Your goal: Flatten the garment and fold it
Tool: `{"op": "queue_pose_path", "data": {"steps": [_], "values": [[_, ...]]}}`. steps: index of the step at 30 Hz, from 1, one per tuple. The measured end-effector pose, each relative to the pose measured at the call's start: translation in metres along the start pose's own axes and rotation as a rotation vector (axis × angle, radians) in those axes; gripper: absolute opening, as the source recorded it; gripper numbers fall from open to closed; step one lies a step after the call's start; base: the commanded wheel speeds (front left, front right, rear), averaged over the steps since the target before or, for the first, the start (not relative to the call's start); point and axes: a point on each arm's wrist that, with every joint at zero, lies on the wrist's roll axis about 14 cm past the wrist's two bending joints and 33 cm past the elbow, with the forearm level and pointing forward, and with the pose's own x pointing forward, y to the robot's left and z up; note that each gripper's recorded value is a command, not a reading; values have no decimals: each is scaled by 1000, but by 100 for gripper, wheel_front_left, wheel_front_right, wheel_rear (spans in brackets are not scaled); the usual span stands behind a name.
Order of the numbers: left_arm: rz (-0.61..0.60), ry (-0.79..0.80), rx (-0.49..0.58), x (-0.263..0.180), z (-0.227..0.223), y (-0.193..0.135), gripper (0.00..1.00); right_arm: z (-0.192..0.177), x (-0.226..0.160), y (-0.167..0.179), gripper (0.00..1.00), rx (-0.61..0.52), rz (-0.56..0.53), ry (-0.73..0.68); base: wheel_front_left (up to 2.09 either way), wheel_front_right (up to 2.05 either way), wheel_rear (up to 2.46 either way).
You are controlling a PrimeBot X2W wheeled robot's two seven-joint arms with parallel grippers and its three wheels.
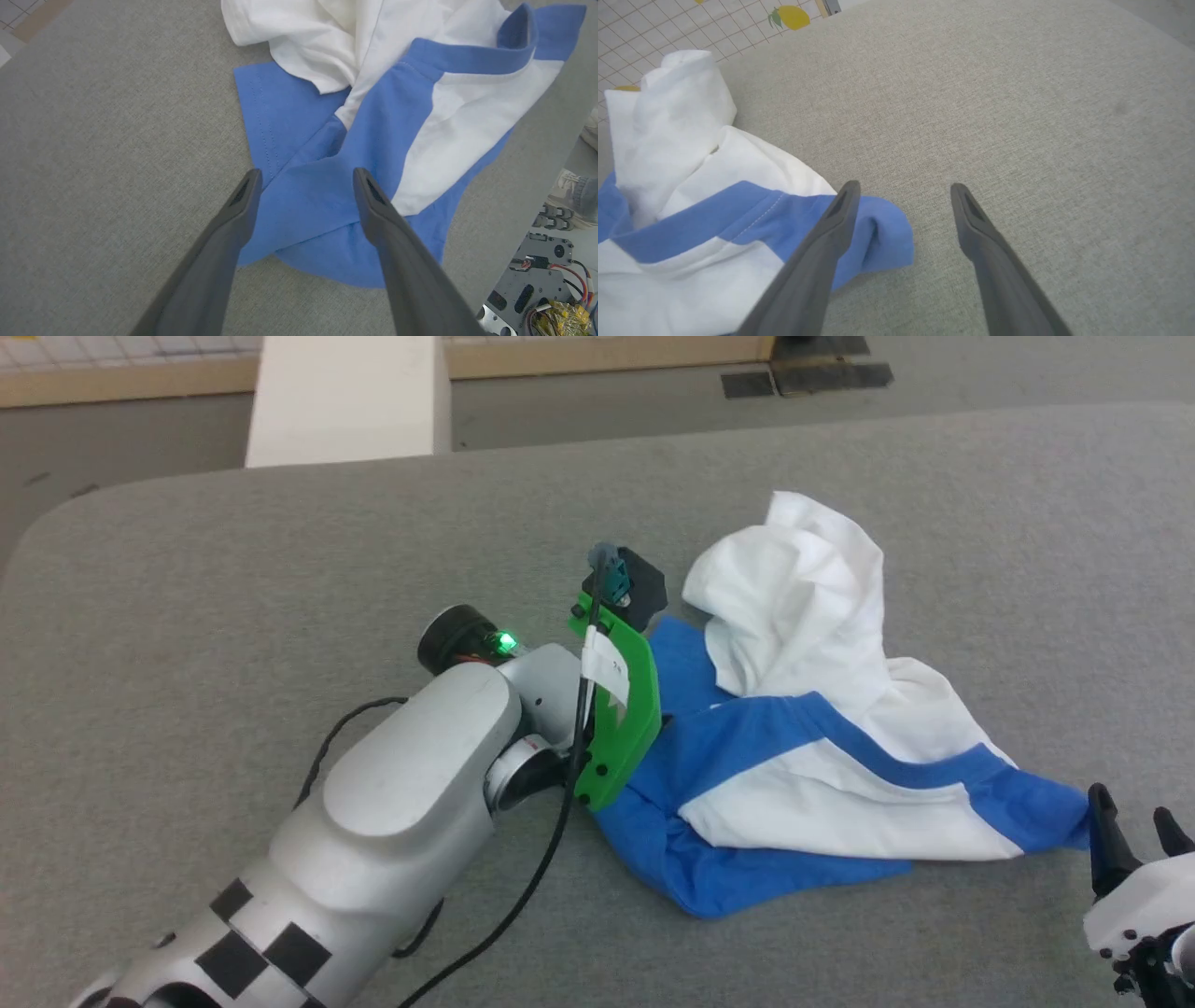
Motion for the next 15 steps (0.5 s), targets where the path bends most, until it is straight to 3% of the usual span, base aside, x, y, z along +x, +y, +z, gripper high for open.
{"op": "queue_pose_path", "data": {"steps": [13,14,15], "values": [[-174,94,6,47,-26,-22,98,-26,0,-31,100,1,-101,56,0,0,0],[-182,92,4,49,-26,-24,11,-27,1,-31,100,0,-103,58,0,0,0],[-188,85,-4,50,-26,-24,0,-27,2,-31,100,-1,-103,60,0,0,0]]}}
